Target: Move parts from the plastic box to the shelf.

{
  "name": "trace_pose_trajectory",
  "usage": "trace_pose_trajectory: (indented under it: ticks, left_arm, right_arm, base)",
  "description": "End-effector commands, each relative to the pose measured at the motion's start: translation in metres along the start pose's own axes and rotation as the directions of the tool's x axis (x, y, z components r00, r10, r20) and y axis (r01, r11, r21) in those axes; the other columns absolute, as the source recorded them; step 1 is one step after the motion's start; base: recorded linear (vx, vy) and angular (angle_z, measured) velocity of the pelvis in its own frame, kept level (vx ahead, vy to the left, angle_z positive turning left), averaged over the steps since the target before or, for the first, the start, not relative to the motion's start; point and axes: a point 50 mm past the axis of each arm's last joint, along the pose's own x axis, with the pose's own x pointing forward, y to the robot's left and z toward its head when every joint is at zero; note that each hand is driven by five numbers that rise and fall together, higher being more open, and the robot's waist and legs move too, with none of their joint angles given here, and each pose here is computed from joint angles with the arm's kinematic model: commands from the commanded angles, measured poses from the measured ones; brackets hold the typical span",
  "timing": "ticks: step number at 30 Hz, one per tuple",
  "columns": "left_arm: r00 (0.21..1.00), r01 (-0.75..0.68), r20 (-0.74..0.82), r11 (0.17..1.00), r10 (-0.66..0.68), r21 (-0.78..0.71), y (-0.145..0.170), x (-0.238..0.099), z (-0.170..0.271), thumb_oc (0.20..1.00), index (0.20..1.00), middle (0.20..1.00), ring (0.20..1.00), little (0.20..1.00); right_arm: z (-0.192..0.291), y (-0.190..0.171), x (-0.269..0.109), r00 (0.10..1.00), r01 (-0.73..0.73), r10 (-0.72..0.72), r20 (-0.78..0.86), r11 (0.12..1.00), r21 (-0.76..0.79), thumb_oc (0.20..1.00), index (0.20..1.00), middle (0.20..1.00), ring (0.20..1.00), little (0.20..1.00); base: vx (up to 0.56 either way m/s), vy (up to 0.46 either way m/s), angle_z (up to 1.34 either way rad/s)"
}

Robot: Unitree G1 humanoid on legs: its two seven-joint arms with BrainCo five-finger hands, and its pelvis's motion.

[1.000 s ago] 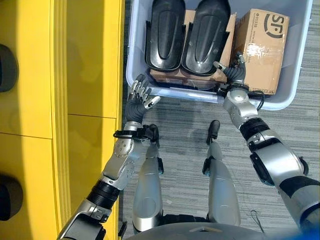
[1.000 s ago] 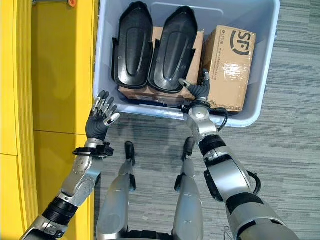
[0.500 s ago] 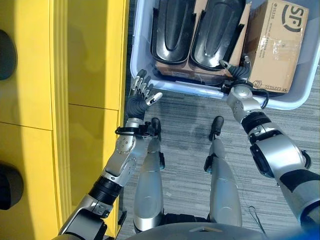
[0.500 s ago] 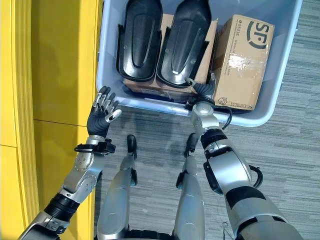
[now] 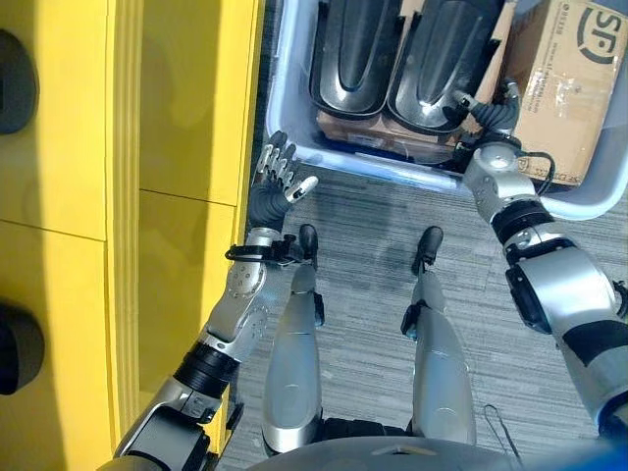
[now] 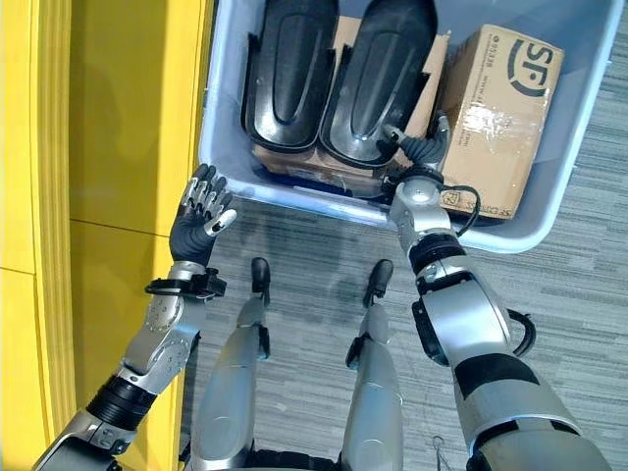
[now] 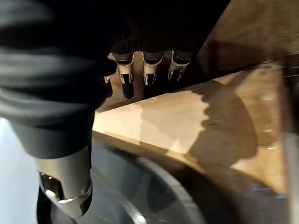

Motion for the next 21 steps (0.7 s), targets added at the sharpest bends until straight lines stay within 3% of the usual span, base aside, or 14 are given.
trace_pose_trajectory:
  ticks: [1,21]
  left_arm:
    - [0.992,0.071,0.107,0.997,-0.068,-0.017,-0.009,-0.002,0.021,1.0,1.0,1.0,1.0,1.0]
    - [0.986,0.099,0.139,0.995,-0.095,-0.019,-0.016,-0.002,0.028,1.0,1.0,1.0,1.0,1.0]
  right_arm:
    - [0.045,-0.013,0.013,0.991,0.057,-0.058,0.119,0.998,0.01,1.0,1.0,1.0,1.0,1.0]
    - [0.042,-0.042,0.023,0.986,0.157,-0.152,0.063,0.984,-0.083,1.0,1.0,1.0,1.0,1.0]
  base:
    - [0.0,0.0,0.0]
    - [0.01,0.002,0.04]
